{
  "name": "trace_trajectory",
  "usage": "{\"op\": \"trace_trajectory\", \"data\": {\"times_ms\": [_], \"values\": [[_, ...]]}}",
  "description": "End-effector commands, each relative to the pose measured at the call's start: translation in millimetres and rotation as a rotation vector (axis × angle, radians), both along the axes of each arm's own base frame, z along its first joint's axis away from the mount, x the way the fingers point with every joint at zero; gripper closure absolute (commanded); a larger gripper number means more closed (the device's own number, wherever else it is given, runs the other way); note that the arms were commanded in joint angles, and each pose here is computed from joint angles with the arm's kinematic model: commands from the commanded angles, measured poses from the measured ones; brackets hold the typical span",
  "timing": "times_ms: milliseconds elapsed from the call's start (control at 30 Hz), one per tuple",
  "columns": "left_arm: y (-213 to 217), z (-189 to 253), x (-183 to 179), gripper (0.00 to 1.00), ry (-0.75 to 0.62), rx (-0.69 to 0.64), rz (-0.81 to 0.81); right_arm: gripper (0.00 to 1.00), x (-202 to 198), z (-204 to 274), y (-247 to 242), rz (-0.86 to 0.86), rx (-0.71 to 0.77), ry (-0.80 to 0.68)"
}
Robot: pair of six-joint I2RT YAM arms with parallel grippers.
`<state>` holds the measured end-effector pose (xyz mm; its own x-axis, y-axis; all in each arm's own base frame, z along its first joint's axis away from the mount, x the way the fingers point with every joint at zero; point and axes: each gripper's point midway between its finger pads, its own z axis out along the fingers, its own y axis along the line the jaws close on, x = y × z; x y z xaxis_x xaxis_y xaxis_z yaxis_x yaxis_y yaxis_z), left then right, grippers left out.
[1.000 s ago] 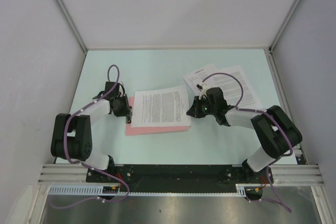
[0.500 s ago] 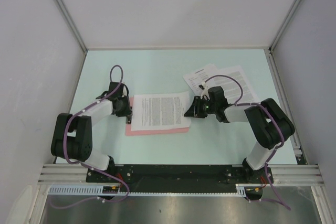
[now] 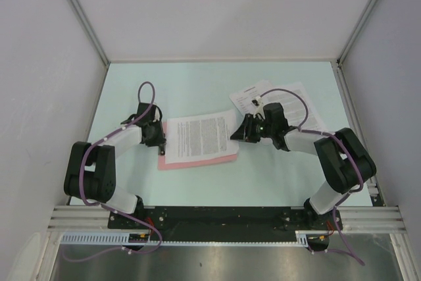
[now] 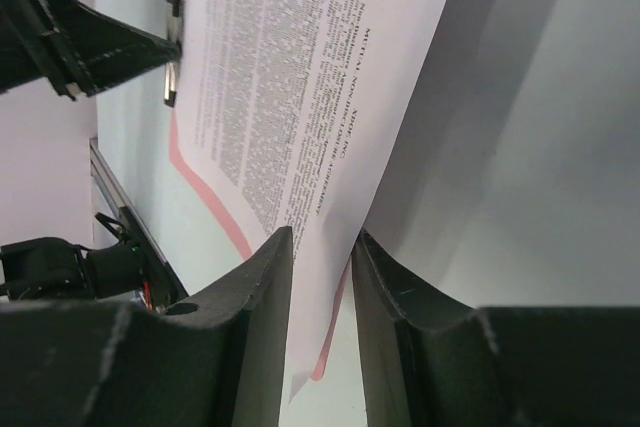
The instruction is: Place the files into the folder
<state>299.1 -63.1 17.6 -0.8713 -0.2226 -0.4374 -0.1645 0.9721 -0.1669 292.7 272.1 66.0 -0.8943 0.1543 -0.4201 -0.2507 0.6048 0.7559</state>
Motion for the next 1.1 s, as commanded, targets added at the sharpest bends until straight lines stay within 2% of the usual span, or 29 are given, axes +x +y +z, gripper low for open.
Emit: {"op": "trace_trajectory", "data": {"times_ms": [0,567,1067], "values": [[-40.5,-1.9,-14.4,1.0,0.057,-0.164,-0.043,0.67,0.4,43.6,28.9,0.084,0.1,-0.078],[-40.4,-2.4,-14.1,1.0,0.061,-0.151,-0.048,0.62,0.2,46.3,22.0,0.049,-0.103,-0.119],[-38.3,11.9,-9.9,1.0,0.031,-0.09,-0.024,0.56,-11.1,41.1,21.4,0.054,-0.166,-0.104]]}}
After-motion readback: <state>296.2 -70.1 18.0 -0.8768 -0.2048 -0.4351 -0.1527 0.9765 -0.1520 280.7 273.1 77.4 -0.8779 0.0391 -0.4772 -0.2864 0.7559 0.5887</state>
